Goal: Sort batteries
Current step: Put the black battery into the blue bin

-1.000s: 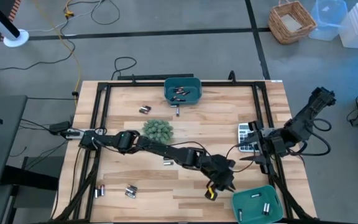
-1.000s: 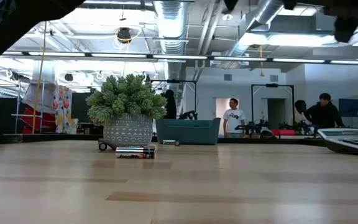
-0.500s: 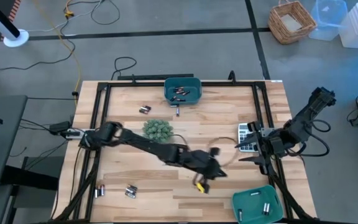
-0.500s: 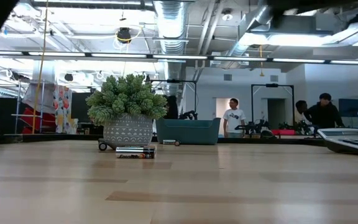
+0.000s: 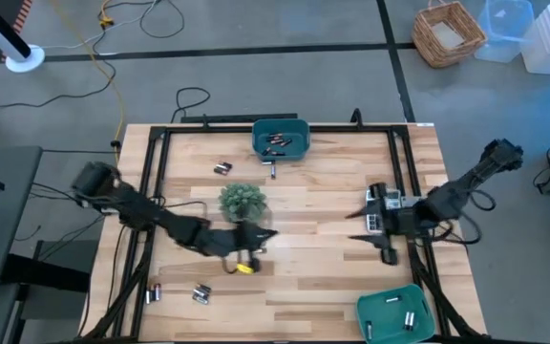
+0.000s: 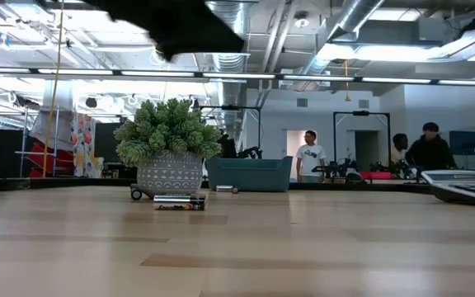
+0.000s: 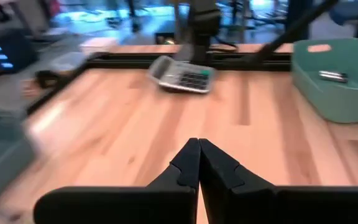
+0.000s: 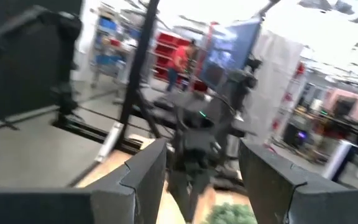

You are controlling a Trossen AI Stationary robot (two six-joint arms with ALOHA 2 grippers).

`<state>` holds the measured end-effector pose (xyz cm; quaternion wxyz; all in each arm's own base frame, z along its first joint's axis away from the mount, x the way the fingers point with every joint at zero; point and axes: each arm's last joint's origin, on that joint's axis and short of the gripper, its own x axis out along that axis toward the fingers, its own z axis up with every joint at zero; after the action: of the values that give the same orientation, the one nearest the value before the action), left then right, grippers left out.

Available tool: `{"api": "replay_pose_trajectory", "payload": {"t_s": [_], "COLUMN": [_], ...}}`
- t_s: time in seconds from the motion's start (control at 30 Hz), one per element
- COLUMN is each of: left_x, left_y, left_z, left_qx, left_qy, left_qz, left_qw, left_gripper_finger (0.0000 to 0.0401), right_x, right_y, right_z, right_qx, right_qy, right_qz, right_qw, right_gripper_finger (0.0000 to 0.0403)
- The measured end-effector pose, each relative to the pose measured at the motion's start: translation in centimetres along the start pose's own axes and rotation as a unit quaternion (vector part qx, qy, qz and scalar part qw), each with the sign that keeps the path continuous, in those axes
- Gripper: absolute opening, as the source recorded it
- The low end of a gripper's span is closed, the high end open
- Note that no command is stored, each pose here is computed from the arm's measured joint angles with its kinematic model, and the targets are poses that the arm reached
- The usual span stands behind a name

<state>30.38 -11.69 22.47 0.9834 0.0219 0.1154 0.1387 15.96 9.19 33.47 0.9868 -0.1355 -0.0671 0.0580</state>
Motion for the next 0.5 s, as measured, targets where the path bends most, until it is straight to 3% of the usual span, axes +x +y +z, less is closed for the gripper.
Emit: {"api": "replay_pose_trajectory", "payload": {"t_s": [0.23,0.5], "left_x": [-5.7,-9.9], "left_y": [1.8,3.7], "left_z": [-1.4,-1.2], "left_qx": [-0.017,-0.026], "left_qy": [0.01,-0.006], "left_qz": [0.064,0.074], "left_qw": [0.998,0.997], "left_gripper_finger": [0.0,0.0], "right_x": [4.5,11.2], "right_y": [-0.8,-0.4], "right_z": [-3.2,-8.3], "right_qx": [0.02,0.056], "right_qy": [0.063,0.165], "right_qz": [-0.059,-0.049], "right_qw": [0.996,0.983], "right_gripper_finger": [0.0214,0.0214]}}
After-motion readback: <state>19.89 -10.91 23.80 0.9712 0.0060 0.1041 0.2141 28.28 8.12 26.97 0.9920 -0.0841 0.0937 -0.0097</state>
